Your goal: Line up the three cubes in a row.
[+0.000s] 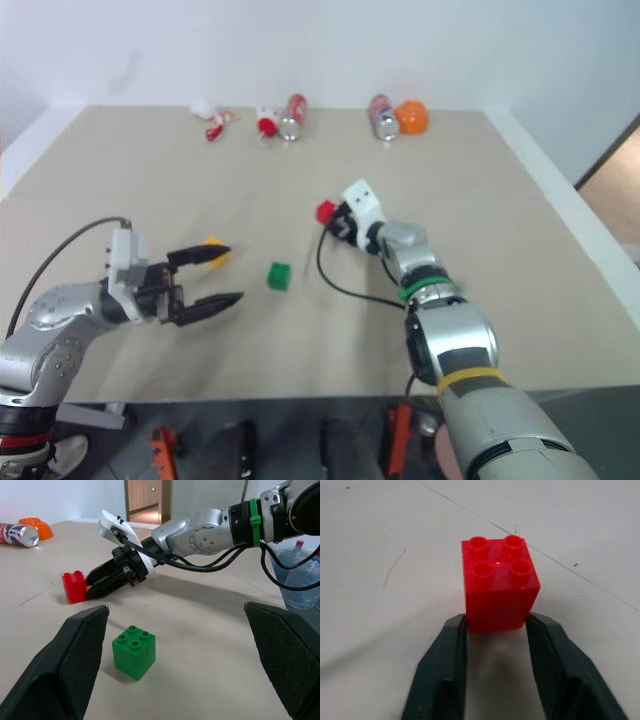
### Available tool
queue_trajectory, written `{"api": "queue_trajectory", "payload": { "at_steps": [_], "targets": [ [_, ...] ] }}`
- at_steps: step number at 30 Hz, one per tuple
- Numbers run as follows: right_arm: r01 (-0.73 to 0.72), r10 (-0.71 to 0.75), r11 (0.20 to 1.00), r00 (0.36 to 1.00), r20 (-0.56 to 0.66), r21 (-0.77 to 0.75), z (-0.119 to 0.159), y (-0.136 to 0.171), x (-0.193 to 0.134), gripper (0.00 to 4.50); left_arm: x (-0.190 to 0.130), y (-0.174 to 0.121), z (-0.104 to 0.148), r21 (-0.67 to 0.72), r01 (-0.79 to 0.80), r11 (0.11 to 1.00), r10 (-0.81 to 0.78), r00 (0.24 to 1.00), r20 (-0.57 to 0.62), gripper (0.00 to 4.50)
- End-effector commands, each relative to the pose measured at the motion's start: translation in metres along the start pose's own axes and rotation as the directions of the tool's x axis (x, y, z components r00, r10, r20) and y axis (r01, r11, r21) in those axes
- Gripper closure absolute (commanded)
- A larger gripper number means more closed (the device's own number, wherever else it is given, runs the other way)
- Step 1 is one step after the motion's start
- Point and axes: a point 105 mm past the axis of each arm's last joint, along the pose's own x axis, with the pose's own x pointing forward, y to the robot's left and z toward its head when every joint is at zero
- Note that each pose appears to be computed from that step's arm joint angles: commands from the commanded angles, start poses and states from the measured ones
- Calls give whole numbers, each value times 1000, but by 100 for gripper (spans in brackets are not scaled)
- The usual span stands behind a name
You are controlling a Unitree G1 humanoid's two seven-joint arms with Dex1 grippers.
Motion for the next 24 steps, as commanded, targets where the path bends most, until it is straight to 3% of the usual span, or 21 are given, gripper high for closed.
{"api": "queue_trajectory", "payload": {
  "at_steps": [1, 13, 17, 24],
  "targets": [
    [18, -17, 1000, 999, 47, -6, 17, -6, -1, 334, 0, 0, 12, 44, -1, 999, -1, 1000, 31, 0],
    [34, -35, 999, 998, 61, 16, 20, -15, -6, 334, 0, 2, 11, 45, -8, 999, 6, 999, 37, 0],
    [-22, 20, 1000, 996, 89, 16, 25, -19, -15, 334, -2, 1, 11, 44, -7, 999, 6, 999, 37, 0],
    [-332, 341, 939, 931, 128, -86, 22, -6, -56, 334, -18, 3, 13, 39, 9, 999, -11, 999, 32, 0]
  ]
}}
